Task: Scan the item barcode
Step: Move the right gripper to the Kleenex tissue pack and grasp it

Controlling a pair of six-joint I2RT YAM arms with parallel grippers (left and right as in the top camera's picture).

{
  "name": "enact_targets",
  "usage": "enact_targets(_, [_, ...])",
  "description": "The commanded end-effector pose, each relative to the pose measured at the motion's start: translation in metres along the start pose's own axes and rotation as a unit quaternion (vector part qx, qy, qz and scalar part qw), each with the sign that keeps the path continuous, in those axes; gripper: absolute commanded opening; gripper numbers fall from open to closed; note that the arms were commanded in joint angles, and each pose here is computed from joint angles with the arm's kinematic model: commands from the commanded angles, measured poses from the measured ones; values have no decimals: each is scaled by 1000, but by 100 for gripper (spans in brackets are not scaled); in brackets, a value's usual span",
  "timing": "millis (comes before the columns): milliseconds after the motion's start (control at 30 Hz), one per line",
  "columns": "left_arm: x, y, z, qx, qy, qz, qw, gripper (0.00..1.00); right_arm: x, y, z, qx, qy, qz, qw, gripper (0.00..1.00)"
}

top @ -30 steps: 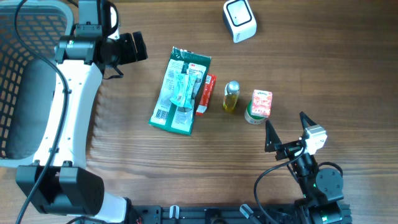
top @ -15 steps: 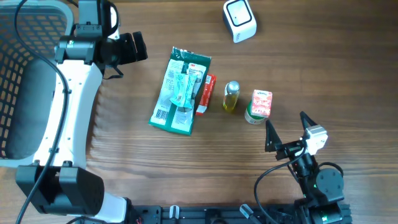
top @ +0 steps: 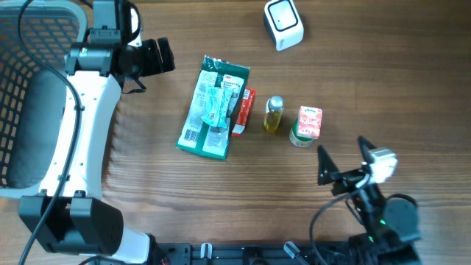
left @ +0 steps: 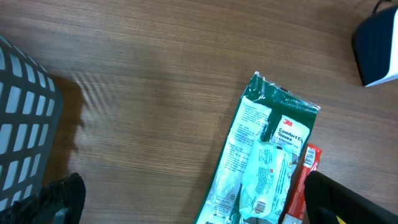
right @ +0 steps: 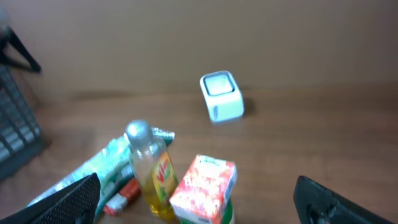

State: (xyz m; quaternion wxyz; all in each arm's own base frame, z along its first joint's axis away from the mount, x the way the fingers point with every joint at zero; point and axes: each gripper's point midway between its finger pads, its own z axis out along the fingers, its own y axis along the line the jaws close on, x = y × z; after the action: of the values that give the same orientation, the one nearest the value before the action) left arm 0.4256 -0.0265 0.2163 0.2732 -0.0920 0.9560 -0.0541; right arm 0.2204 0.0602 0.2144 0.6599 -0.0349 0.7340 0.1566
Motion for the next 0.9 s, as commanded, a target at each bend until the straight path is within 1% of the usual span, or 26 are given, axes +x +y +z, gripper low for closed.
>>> enact_targets(0, [1, 1, 3, 2, 4, 4, 1000, 100, -69, 3, -24, 29, -18, 5, 999, 100])
enact_targets(67, [1, 1, 3, 2, 4, 4, 1000, 100, -100, 8, -26, 34, 9, 5, 999, 100])
enact_targets(100, [1, 1, 3, 2, 4, 4, 1000, 100, -107, 10, -24, 37, 28, 6, 999, 100])
enact_targets(133, [1, 1, 3, 2, 4, 4, 1000, 100, -115, 11, -20, 44, 61, 7, 997, 100])
enact_targets(200, [1, 1, 3, 2, 4, 4, 1000, 100, -118, 11, -9, 54, 122, 9, 991, 99])
enact_targets(300, [1, 1, 3, 2, 4, 4, 1000, 100, -108, 8, 11, 69, 214, 12, 974, 100])
enact_targets(367, [1, 1, 3, 2, 4, 4, 1000, 100, -87, 11, 33, 59, 281, 20, 958, 100])
enact_targets(433, [1, 1, 3, 2, 4, 4, 1000, 100, -66, 12, 45, 50, 326, 24, 944, 100])
enact_targets(467, [1, 1, 3, 2, 4, 4, 1000, 100, -51, 9, 50, 57, 356, 27, 932, 92])
enact_targets(500, [1, 1, 3, 2, 4, 4, 1000, 100, -31, 5, 58, 64, 394, 29, 916, 68])
enact_targets(533, [1, 1, 3, 2, 4, 4, 1000, 100, -21, 3, 62, 69, 414, 33, 907, 56])
enact_targets(600, [1, 1, 3, 2, 4, 4, 1000, 100, -3, -1, 70, 80, 444, 46, 891, 47])
enact_targets(633, [1, 1, 3, 2, 4, 4, 1000, 100, 6, -3, 74, 85, 458, 50, 884, 47])
enact_targets(700, [1, 1, 3, 2, 4, 4, 1000, 100, 23, -9, 81, 100, 482, 65, 868, 54])
enact_targets(800, [1, 1, 3, 2, 4, 4, 1000, 100, 41, -25, 85, 113, 512, 88, 847, 55])
enact_targets(867, [1, 1, 3, 2, 4, 4, 1000, 100, 46, -31, 85, 96, 522, 116, 839, 56])
